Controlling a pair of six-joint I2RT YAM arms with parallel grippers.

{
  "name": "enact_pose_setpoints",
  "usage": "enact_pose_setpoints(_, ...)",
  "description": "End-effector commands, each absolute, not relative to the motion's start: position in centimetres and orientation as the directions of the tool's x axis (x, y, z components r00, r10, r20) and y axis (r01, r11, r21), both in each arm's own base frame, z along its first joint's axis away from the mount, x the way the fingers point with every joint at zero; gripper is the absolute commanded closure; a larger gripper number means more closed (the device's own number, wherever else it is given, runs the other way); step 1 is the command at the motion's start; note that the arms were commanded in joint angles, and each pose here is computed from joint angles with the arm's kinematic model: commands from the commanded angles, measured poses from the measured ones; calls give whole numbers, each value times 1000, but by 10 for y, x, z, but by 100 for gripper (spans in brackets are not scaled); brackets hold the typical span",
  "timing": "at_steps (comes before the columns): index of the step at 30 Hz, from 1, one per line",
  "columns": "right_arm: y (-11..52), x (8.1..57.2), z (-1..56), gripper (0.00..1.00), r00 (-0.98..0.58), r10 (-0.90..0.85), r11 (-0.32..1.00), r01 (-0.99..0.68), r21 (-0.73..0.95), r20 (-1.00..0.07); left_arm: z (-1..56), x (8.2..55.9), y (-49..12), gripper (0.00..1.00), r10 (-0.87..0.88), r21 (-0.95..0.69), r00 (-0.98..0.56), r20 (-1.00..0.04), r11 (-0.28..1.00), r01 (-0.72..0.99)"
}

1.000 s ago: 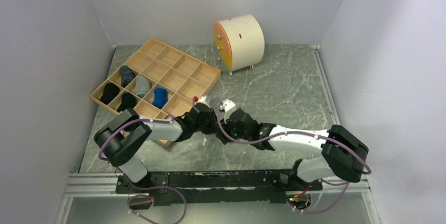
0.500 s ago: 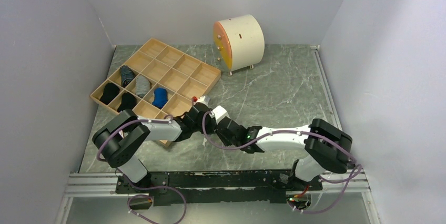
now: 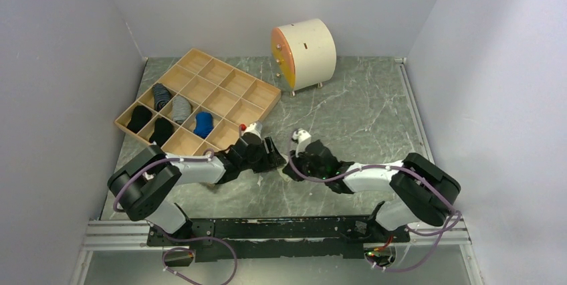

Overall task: Roll the underwear
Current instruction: Roll the underwear to the center of the board.

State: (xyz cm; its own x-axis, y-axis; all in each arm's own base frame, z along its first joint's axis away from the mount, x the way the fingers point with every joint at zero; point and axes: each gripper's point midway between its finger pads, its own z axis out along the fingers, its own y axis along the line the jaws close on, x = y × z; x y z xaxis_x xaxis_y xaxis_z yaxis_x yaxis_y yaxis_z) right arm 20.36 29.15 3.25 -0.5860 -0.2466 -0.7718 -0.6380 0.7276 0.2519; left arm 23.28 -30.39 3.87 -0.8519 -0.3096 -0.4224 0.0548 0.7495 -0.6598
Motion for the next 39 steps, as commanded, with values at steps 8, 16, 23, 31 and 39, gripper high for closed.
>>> enact_pose_setpoints(8,283,189,46,88,-803,34,447,-520,727,-595,49,237,-302,29,-330,-677,-825,-459,731,84)
enact_pose_setpoints(16,273,196,42,87,-837,113,431,-445,785,-536,45,234,-314,40,-292,-691,-836,-465,710,136)
enact_pose_setpoints(23,271,204,42,71,-826,98,452,-460,764,-555,23,234,-319,58,-256,-663,-858,-445,738,123)
enact_pose_setpoints(31,250,232,56,47,-726,-44,675,-528,515,-687,12,235,-314,63,-241,-619,-868,-435,780,94)
enact_pose_setpoints(39,266,228,76,51,-593,-247,753,-615,233,-767,19,238,-316,63,-235,-609,-864,-445,787,100)
